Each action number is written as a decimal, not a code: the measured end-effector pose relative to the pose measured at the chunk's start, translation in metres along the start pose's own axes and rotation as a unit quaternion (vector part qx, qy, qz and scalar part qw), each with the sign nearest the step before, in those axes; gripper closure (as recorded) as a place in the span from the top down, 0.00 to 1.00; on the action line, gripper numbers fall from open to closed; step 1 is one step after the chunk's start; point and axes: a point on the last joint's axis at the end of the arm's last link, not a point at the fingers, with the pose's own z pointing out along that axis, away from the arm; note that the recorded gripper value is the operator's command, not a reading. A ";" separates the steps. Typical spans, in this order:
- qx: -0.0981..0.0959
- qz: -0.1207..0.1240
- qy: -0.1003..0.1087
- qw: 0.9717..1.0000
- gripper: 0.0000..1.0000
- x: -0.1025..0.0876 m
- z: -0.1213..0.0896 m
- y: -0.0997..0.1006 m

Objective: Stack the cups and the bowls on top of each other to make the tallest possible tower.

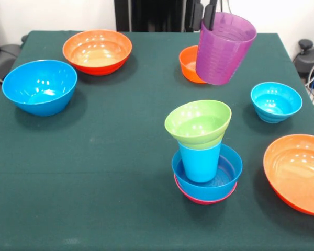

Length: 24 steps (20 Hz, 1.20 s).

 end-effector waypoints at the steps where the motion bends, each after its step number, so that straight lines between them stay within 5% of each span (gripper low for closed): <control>1: -0.001 -0.001 0.000 1.000 0.00 0.000 0.000 0.001; 13: -0.008 -0.008 0.000 1.000 0.00 0.001 0.000 0.010; 24: -0.006 0.001 -0.001 1.000 0.00 -0.006 0.003 -0.003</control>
